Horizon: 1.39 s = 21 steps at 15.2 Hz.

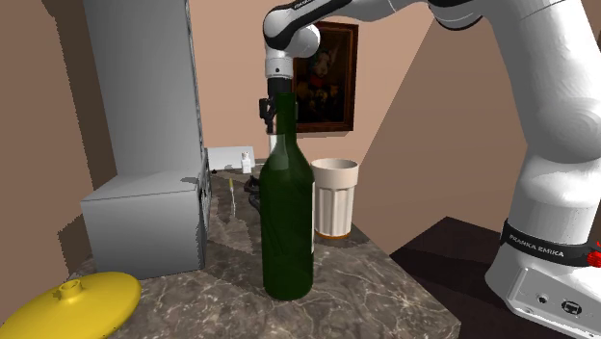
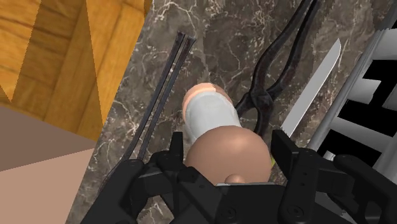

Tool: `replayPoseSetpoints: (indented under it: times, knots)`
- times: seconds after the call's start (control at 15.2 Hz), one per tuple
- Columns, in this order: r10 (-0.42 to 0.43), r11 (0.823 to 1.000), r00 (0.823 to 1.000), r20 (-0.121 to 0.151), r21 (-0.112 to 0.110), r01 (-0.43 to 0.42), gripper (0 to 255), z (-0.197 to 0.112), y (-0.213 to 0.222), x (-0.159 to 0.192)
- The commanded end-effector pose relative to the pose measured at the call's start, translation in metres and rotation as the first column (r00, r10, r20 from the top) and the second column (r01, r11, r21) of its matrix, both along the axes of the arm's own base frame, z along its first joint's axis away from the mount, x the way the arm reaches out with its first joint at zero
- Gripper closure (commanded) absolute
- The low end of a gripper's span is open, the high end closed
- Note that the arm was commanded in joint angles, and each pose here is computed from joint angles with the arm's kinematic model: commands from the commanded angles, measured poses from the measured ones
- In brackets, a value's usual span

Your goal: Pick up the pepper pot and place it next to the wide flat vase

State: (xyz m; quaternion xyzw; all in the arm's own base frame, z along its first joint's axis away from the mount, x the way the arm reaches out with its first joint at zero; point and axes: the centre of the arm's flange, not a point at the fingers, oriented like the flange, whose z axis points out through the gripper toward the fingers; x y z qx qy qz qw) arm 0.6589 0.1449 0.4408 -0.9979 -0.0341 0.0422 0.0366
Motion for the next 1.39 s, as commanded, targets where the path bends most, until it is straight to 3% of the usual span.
replayPoseSetpoints:
  times: [0.0, 0.92, 1.32]
  knots:
    - [0.000, 1.000, 1.000, 0.000, 0.000, 0.000, 255, 0.011, 0.001, 0.001]
    - [0.000, 1.000, 1.000, 0.000, 0.000, 0.000, 255, 0.083, 0.001, 0.001]
    - [0.000, 1.000, 1.000, 0.000, 0.000, 0.000, 255, 0.103, 0.062, -0.046]
